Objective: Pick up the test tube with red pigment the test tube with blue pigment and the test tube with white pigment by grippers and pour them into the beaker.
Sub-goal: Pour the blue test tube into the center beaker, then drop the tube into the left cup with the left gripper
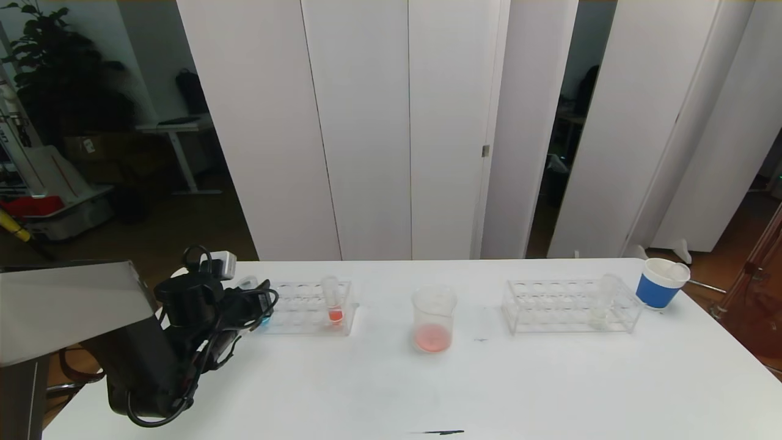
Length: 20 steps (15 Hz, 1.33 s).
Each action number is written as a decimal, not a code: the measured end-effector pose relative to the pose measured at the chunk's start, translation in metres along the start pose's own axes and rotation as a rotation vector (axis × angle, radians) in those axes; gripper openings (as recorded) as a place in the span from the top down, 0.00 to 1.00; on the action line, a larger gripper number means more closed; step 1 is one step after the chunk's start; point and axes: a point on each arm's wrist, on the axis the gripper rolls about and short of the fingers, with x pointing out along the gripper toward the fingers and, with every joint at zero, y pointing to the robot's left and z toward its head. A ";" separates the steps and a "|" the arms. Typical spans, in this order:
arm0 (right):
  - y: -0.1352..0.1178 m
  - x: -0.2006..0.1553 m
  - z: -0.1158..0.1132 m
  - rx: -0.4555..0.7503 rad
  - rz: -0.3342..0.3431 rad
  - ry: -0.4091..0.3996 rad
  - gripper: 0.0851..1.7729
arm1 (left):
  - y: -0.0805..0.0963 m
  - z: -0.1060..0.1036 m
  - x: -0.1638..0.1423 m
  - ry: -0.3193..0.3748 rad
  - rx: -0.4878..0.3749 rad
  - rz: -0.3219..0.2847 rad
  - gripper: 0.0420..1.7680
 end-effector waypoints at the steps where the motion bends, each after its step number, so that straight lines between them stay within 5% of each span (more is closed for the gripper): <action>1: 0.000 0.000 0.000 0.000 -0.001 0.000 0.01 | 0.000 0.000 0.000 0.000 0.000 0.000 0.69; 9: 0.000 0.000 0.000 0.000 -0.001 0.000 0.01 | 0.000 0.006 0.002 -0.020 0.001 0.003 0.69; 20: 0.000 0.000 0.000 0.000 0.000 0.000 0.01 | 0.002 0.044 -0.020 -0.037 0.003 -0.004 0.69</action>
